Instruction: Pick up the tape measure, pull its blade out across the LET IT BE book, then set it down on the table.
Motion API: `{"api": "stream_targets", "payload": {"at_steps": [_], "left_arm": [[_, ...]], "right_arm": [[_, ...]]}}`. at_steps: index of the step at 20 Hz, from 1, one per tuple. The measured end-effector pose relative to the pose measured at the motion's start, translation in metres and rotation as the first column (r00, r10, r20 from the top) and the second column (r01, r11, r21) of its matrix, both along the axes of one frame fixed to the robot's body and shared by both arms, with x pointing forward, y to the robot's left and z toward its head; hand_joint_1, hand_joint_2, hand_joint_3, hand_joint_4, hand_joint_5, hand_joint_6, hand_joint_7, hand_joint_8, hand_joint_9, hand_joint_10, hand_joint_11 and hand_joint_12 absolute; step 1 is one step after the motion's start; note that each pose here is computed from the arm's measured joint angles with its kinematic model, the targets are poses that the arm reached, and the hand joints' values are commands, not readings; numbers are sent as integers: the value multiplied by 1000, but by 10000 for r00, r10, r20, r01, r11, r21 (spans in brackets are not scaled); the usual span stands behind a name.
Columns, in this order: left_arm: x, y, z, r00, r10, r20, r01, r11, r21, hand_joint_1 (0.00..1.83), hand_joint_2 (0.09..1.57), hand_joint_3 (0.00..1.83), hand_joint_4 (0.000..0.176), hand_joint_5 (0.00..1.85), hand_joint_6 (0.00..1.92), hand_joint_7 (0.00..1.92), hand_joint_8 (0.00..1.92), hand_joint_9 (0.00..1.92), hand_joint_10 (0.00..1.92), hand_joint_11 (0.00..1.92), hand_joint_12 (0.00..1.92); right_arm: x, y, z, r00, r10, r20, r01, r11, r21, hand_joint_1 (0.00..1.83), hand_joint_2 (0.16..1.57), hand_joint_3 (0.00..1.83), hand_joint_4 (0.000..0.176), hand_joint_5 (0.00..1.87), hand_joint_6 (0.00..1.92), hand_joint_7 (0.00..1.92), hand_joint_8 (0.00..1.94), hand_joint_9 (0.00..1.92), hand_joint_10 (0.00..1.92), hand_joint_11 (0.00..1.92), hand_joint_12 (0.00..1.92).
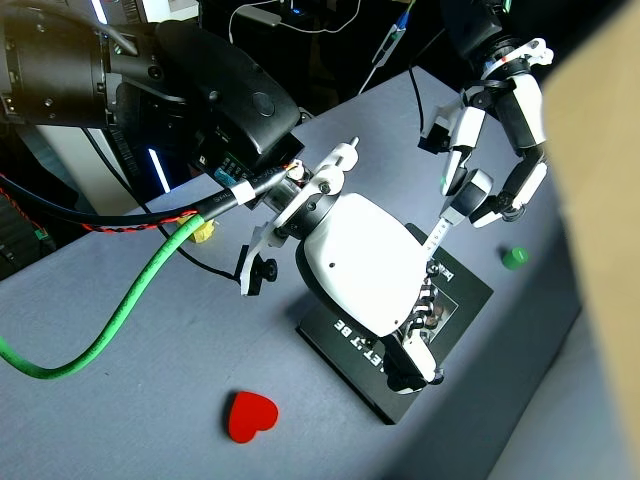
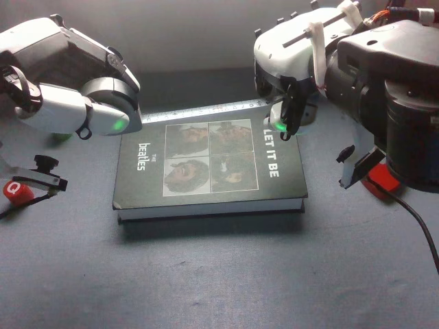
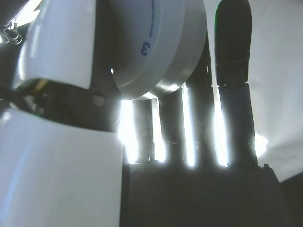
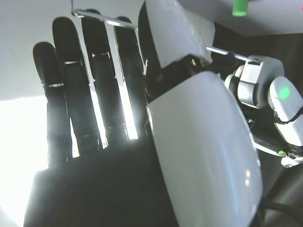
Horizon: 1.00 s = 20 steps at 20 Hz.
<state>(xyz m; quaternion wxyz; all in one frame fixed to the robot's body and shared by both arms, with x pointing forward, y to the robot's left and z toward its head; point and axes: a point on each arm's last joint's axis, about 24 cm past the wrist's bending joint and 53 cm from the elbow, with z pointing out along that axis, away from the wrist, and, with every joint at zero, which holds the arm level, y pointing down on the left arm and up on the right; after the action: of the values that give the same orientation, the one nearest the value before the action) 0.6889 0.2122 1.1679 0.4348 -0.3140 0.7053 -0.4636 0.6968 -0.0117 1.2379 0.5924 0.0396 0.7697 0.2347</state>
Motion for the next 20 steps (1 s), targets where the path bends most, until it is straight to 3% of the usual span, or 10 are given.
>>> {"api": "stream_targets", "payload": {"at_steps": [9, 10, 11, 12, 13, 14, 15, 20], "left_arm": [[0, 0, 0, 10000, 16, 0, -16, 10000, -29, 1389, 1071, 0, 0, 1032, 726, 1066, 827, 1018, 1118, 935, 1014], [0, 0, 0, 10000, 19, 10, -19, 10000, -33, 1389, 1072, 0, 0, 1028, 723, 1069, 830, 1014, 1123, 935, 1013], [0, 0, 1, 10000, 25, 31, -25, 10000, -41, 1389, 1072, 0, 0, 1028, 722, 1069, 832, 1013, 1125, 935, 1014], [0, 0, 1, 10000, 26, 47, -26, 10000, -43, 1388, 1073, 0, 0, 1025, 723, 1071, 832, 1010, 1128, 935, 1015], [0, 0, 1, 10000, 14, 48, -14, 10000, -37, 1388, 1073, 0, 0, 1030, 725, 1072, 831, 1000, 1135, 933, 1016], [0, 0, 1, 10000, 10, 48, -10, 10000, -30, 1388, 1073, 0, 0, 1030, 725, 1072, 831, 1000, 1135, 933, 1016], [0, 0, 1, 10000, 24, 41, -24, 10000, -52, 1388, 1073, 0, 0, 1028, 727, 1072, 830, 998, 1137, 932, 1017], [1, 0, 1, 10000, 30, 49, -30, 10000, -52, 1390, 1067, 0, 0, 1037, 712, 1091, 806, 1019, 1107, 964, 1003]], "right_arm": [[0, 0, 2, 10000, -7, 10, 7, 10000, 50, 972, 1128, 0, 0, 858, 24, 944, 28, 857, 119, 431, 1069], [1, -1, 3, 10000, -23, 9, 23, 10000, 88, 1024, 1154, 0, 0, 886, 892, 1002, 27, 912, 133, 505, 1082], [1, -1, 5, 10000, -10, 52, 10, 9999, 110, 1160, 1142, 10, 12, 887, 1025, 974, 863, 999, 190, 570, 1154], [1, -1, 7, 9999, -8, 103, 7, 9999, 109, 1186, 1150, 1, 16, 874, 1092, 964, 1034, 984, 385, 589, 1236], [2, -1, 8, 9999, -13, 112, 11, 9999, 127, 1195, 1153, 3, 3, 852, 1130, 969, 1082, 894, 728, 595, 1309], [2, -2, 8, 9999, -20, 112, 19, 9999, 127, 1195, 1153, 3, 3, 852, 1130, 969, 1082, 894, 728, 595, 1309], [2, -2, 8, 9999, -27, 102, 25, 9999, 141, 1199, 1157, 1, 0, 849, 1098, 959, 1138, 839, 861, 579, 1334], [2, -2, 8, 9999, -27, 102, 25, 9999, 141, 1198, 1164, 0, 0, 852, 1079, 933, 1193, 807, 901, 571, 1342]]}}
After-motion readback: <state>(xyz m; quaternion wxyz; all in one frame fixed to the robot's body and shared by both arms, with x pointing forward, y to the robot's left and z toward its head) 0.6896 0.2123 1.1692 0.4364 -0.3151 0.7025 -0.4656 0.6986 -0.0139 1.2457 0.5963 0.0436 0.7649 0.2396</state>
